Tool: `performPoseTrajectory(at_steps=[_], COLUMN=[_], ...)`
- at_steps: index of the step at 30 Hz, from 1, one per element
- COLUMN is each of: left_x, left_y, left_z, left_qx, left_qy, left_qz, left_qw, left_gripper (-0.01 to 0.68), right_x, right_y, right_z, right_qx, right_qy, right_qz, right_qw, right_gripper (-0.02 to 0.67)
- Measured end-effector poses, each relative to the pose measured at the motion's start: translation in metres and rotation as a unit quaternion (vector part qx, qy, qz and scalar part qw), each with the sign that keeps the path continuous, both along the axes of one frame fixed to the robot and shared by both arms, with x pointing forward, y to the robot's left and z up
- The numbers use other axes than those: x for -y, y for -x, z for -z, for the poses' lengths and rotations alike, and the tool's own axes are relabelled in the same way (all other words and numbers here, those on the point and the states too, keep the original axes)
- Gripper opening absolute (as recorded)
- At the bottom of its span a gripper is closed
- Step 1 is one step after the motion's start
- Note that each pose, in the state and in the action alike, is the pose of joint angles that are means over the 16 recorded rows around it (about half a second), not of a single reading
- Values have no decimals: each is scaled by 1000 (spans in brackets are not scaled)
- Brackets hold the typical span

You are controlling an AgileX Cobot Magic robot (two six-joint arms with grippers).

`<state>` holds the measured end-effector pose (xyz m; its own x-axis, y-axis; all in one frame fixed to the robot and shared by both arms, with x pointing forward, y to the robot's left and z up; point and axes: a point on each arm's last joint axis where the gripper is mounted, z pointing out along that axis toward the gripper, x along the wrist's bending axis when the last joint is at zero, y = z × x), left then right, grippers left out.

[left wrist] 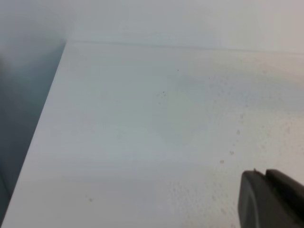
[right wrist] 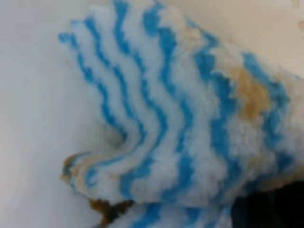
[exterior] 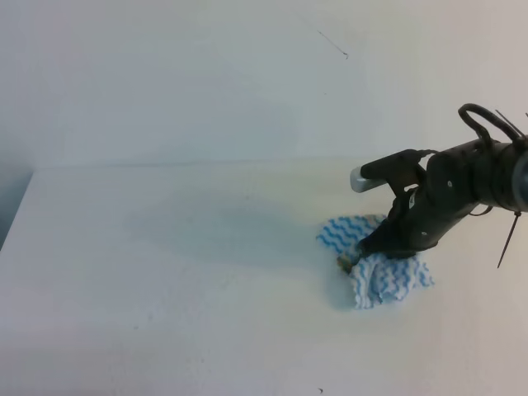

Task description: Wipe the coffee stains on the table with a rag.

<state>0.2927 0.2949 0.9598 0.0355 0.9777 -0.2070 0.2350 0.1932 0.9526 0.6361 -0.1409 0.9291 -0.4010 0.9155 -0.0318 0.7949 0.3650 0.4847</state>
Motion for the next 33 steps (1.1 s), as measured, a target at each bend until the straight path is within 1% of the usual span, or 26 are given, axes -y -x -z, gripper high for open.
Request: performPoseTrajectory(at_steps=[5, 9, 12, 14, 17, 21, 24, 29, 31, 33], left_x=[0, 0, 0, 0, 0, 0, 0, 0, 0, 0], left_y=[0, 0, 0, 0, 0, 0, 0, 0, 0, 0], left_z=[0, 0, 0, 0, 1, 1, 1, 1, 1, 1], left_qx=[-1, -1, -2, -2, -3, -3, -3, -3, -3, -3], left_qy=[0, 0, 0, 0, 0, 0, 0, 0, 0, 0], left_qz=[0, 0, 0, 0, 0, 0, 0, 1, 1, 1], left_qw=[1000, 1000, 1000, 1000, 1000, 1000, 1000, 1000, 1000, 1000], left_gripper=[-4, -4, -4, -4, -4, -4, -4, -4, -4, -4], right_x=[1, 3, 6, 10, 17, 32, 45, 71, 82, 92], right_y=[3, 10, 18, 27, 45, 76, 103, 149, 167, 184], right_z=[-22, -56, -91, -118, -160, -216, -250, -285, -290, -291], right_qx=[16, 49, 88, 118, 169, 242, 292, 355, 372, 384], right_qy=[-10, -22, -33, -40, -49, -53, -48, -25, -15, -6], right_qz=[0, -4, -10, -14, -22, -30, -29, -12, -1, 12], right_qw=[1000, 999, 996, 992, 984, 968, 955, 935, 928, 923], right_gripper=[264, 371, 418, 420, 375, 268, 179, 54, 26, 13])
